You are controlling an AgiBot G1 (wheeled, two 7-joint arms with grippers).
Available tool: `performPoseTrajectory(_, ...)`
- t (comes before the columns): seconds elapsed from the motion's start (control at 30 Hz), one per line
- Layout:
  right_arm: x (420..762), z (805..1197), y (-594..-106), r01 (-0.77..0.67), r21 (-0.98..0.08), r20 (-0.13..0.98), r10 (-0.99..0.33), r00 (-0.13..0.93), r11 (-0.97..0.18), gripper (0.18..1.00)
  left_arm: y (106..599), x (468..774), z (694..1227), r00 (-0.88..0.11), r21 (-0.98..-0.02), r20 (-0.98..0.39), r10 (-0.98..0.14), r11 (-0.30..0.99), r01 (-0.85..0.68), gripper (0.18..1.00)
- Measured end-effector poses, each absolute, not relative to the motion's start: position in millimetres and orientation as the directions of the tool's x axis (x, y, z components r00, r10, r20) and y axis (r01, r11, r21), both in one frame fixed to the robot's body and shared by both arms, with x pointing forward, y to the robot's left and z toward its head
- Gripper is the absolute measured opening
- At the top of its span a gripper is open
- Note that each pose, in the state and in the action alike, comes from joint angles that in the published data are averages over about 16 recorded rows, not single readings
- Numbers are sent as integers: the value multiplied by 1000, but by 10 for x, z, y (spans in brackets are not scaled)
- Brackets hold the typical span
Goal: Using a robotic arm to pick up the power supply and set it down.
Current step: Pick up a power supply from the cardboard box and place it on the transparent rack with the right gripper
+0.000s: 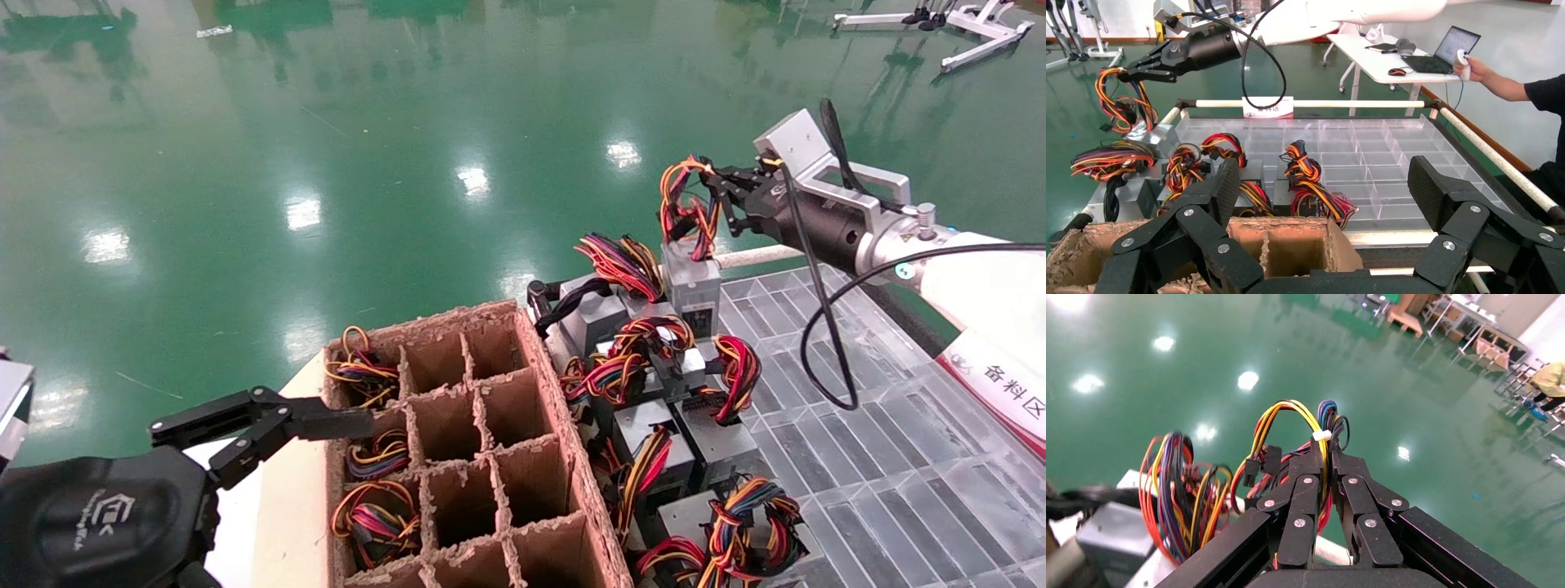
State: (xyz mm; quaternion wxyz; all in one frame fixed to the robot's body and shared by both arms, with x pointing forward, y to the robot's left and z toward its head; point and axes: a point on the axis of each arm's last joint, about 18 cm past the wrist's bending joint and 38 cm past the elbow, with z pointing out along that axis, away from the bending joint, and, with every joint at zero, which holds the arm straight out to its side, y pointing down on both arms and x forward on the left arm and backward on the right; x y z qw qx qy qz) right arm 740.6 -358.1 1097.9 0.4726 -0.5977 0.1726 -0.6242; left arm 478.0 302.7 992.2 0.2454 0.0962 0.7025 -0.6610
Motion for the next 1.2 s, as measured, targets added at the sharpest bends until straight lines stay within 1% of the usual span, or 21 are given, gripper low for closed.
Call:
performPoseTrajectory(0.4,7525,10841,-3542,390,-842,453,-881,135,-372,199,3027,4780,9922,-861,-882,-472,-189,108,460,1000)
performPoseTrajectory(0.6,7585,10725,-3542,373,-862,412,-903,121,-344,198,3027,4780,9922,-861,-882,-472,-189,108,460,1000)
performPoseTrajectory(0.97,7617,10586,-3656,341,-883,374,-923,93,-323,198,3027,4780,9922,-861,-882,-472,-189,108,460,1000)
performPoseTrajectory(1.2,7596,10595,-3790,338,-904,304,-950,77,-262,198,3027,4780,9922,-861,-882,-472,-189,108,460,1000)
